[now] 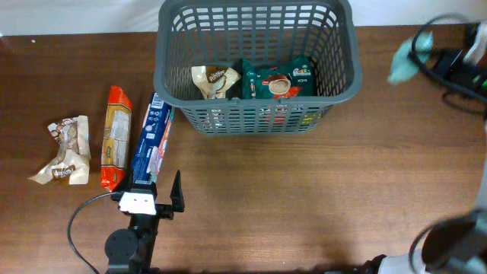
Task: Pack container
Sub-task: 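Carry the mint-green packet into the basket and release it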
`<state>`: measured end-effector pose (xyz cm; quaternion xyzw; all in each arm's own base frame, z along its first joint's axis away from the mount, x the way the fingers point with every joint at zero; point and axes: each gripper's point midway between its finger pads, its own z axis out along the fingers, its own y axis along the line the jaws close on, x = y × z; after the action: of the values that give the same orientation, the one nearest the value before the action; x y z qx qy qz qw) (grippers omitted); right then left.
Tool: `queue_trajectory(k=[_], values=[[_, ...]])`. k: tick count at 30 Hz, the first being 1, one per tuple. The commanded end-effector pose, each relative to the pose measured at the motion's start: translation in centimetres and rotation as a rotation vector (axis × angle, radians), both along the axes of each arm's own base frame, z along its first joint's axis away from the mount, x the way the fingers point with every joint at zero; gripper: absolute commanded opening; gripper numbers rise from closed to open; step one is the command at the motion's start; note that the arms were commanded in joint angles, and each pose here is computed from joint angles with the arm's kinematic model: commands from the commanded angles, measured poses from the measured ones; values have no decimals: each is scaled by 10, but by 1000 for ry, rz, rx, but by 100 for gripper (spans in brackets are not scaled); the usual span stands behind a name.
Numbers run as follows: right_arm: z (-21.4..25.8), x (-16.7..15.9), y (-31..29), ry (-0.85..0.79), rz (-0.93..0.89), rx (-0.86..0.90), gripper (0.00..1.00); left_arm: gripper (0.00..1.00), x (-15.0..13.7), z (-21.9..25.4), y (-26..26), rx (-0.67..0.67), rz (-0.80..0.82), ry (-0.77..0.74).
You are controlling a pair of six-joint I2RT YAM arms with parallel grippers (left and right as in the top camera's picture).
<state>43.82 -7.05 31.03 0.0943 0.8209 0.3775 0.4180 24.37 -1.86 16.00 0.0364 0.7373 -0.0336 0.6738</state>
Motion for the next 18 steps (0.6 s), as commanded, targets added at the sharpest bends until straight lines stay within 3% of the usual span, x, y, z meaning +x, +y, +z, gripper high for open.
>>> queue_trajectory(k=[1,4,8,13,18], values=[[126,-36,68,-422,241,-218,4,99,0,-1,-1,-3,-7,-2],[174,-62,114,-645,361,-370,4,99,0,-1,-1,-3,-7,-2],[192,-80,167,-790,478,-463,4,99,0,-1,-1,-3,-7,-3],[166,-64,219,-723,539,-467,4,99,0,-1,-1,-3,-7,-2],[107,-16,270,-589,520,-570,4,99,0,-1,-1,-3,-7,-2]])
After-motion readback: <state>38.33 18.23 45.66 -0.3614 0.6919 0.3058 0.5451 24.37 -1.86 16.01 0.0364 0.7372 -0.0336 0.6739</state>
